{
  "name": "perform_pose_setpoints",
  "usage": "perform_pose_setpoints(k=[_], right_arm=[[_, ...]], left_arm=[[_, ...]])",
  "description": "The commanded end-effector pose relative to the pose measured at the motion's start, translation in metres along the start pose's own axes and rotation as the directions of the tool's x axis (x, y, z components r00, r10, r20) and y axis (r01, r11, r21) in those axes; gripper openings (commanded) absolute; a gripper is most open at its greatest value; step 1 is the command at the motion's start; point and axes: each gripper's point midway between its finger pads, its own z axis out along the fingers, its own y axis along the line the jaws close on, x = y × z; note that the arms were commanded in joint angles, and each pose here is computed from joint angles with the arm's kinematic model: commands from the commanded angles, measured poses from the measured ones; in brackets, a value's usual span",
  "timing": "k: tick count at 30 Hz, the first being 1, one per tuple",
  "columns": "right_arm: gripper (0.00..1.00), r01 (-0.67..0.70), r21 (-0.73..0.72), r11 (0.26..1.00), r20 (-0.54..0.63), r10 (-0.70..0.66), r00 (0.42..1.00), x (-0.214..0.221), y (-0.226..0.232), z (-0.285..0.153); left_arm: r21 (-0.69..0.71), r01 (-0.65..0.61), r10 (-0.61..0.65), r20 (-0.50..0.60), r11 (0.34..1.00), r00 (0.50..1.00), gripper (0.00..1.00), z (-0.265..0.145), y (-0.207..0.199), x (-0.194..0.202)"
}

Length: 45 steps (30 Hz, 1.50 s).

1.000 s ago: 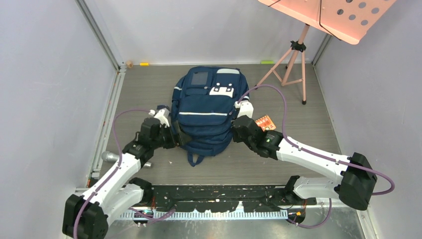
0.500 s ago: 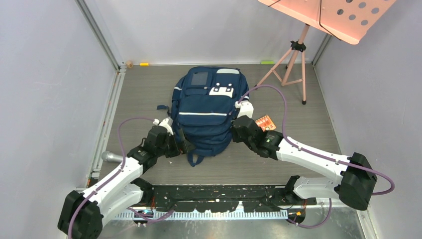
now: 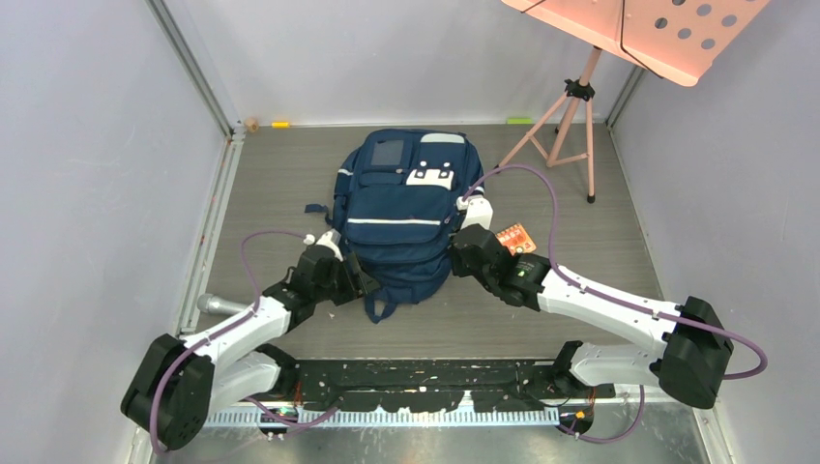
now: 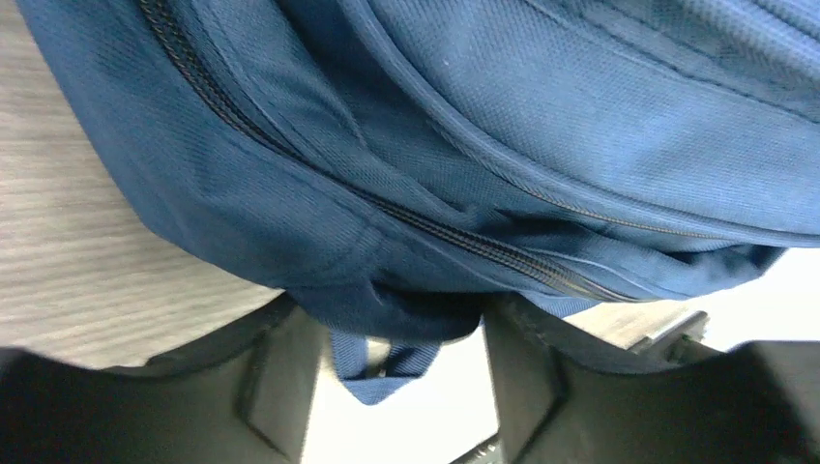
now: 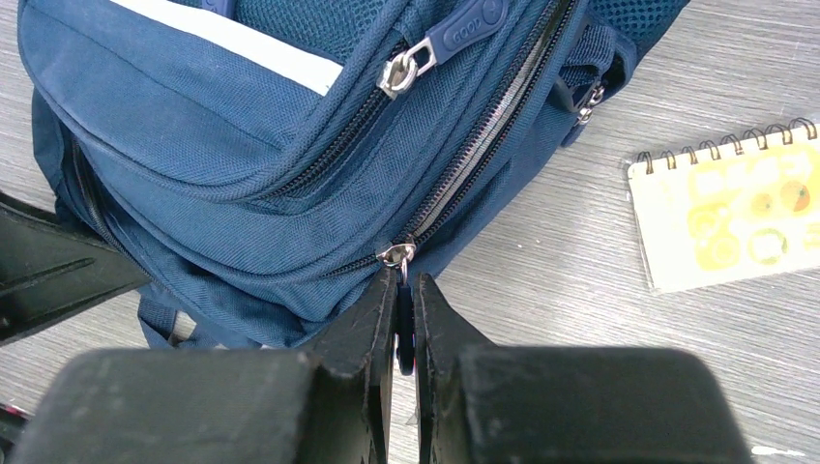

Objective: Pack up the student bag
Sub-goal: Zip the student bag at the center of the board.

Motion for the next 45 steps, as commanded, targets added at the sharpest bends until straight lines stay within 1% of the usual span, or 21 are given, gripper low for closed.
perform_pose_setpoints(k=[1,2,4,5,6,7,10,15,19,21,26,27,32,45], right_arm=[[0.0,-0.001,0.038,0.999,0.081,-0.002,0.997,-0.022,-0.009,-0.007],[0.0,0.008,0.051,0.999,0.081,-0.013,0.997,-0.022,-0.012,-0.008],[0.0,0.039,0.093,0.995,0.081,-0.046,0.996,-0.022,-0.021,-0.008],[0.0,0.057,0.122,0.991,0.08,-0.068,0.994,-0.022,-0.027,-0.009],[0.0,0.069,0.141,0.988,0.081,-0.081,0.993,-0.023,-0.033,-0.01],[0.0,0.072,0.161,0.984,0.085,-0.087,0.993,-0.024,-0.038,-0.011],[0.0,0.062,0.209,0.976,0.085,-0.081,0.993,-0.027,-0.058,-0.01],[0.0,0.029,0.221,0.975,0.091,-0.05,0.995,-0.035,-0.075,-0.003],[0.01,-0.005,0.24,0.971,0.093,-0.018,0.996,-0.041,-0.092,0.009],[0.0,-0.026,0.252,0.967,0.096,0.001,0.995,-0.045,-0.103,0.016],[0.0,-0.043,0.233,0.972,0.101,0.02,0.995,-0.054,-0.112,0.038],[0.0,-0.041,0.243,0.969,0.095,0.018,0.995,-0.054,-0.117,0.042],[0.0,-0.058,0.227,0.972,0.113,0.033,0.993,-0.066,-0.13,0.062],[0.0,-0.131,0.246,0.96,0.151,0.095,0.984,-0.09,-0.177,0.102]], left_arm=[[0.004,-0.058,0.057,0.119,0.998,0.991,0.46,0.004,-0.008,-0.027],[-0.017,-0.067,0.068,0.128,0.998,0.989,0.38,0.004,-0.006,-0.03],[-0.05,-0.085,0.091,0.146,0.995,0.985,0.24,0.001,-0.002,-0.036],[-0.076,-0.09,0.1,0.146,0.993,0.984,0.11,-0.002,0.002,-0.037],[-0.103,-0.095,0.11,0.16,0.99,0.981,0.02,-0.004,0.007,-0.04],[-0.123,-0.094,0.114,0.17,0.988,0.979,0.0,-0.007,0.012,-0.042],[-0.149,-0.074,0.104,0.205,0.986,0.973,0.0,-0.018,0.021,-0.046],[-0.175,-0.029,0.073,0.25,0.984,0.965,0.0,-0.038,0.037,-0.046],[-0.193,0.006,0.055,0.31,0.981,0.949,0.0,-0.058,0.047,-0.055],[-0.19,0.023,0.041,0.325,0.982,0.945,0.0,-0.066,0.05,-0.058],[-0.178,0.061,0.007,0.354,0.982,0.935,0.0,-0.08,0.053,-0.067],[-0.162,0.061,-0.002,0.343,0.985,0.939,0.0,-0.08,0.051,-0.066],[-0.164,0.075,-0.017,0.329,0.984,0.944,0.0,-0.083,0.053,-0.069],[-0.166,0.093,-0.03,0.346,0.982,0.938,0.0,-0.094,0.055,-0.079]])
